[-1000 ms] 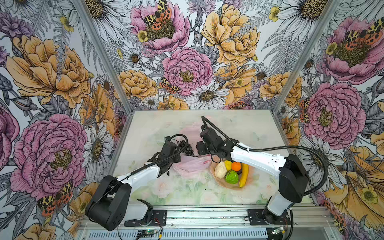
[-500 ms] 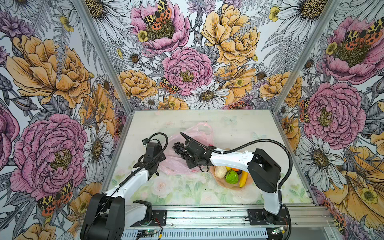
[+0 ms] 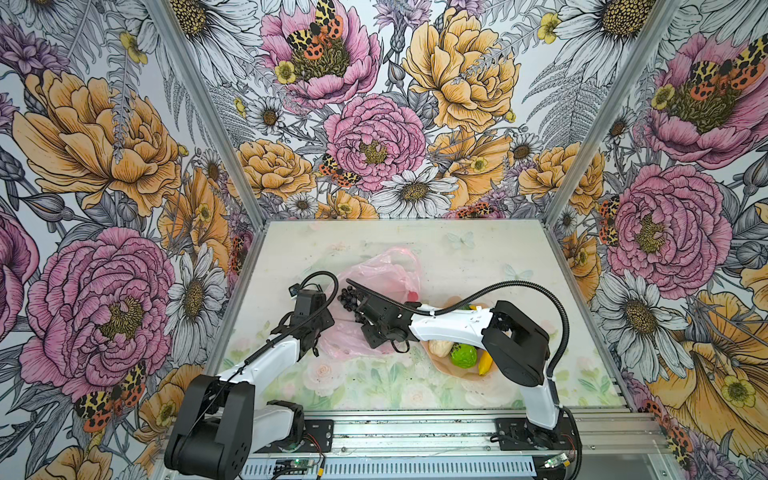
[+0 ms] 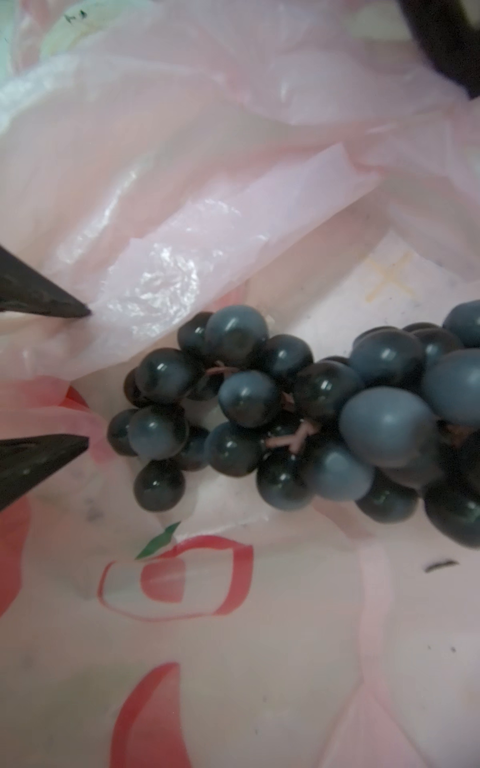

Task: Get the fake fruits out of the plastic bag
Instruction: 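Lower the open right gripper into the bag over the black grapes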

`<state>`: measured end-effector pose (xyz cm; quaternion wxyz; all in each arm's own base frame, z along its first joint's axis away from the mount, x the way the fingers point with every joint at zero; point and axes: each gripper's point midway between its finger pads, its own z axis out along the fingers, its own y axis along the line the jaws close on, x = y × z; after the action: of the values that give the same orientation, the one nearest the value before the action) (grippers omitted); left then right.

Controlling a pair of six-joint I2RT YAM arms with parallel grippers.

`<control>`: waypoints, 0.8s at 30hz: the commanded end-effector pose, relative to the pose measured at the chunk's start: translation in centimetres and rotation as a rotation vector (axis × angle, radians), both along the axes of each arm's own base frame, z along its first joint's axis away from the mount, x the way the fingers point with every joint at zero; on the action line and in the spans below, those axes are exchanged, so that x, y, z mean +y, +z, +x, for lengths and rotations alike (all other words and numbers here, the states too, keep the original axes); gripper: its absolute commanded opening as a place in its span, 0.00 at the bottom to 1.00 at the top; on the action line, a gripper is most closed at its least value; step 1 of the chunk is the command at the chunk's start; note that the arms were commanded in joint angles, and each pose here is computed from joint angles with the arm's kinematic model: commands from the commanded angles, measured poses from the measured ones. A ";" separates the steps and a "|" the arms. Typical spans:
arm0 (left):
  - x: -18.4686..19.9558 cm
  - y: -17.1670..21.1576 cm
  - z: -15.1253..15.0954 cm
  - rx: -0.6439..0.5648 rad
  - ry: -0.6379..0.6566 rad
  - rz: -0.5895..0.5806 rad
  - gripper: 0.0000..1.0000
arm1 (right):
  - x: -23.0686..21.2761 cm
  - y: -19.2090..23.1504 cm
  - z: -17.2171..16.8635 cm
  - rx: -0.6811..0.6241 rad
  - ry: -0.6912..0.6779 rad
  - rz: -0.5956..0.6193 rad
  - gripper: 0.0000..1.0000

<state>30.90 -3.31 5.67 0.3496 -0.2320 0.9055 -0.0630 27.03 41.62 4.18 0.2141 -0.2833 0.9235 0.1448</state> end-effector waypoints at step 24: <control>-2.1 1.5 1.8 -0.053 -0.079 0.015 0.10 | 3.8 3.4 10.7 -0.125 -0.048 0.152 0.85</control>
<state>31.56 -4.89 5.94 0.3503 -0.2051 0.9113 -0.0688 36.21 45.20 8.38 0.2884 -0.2435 0.9041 0.2003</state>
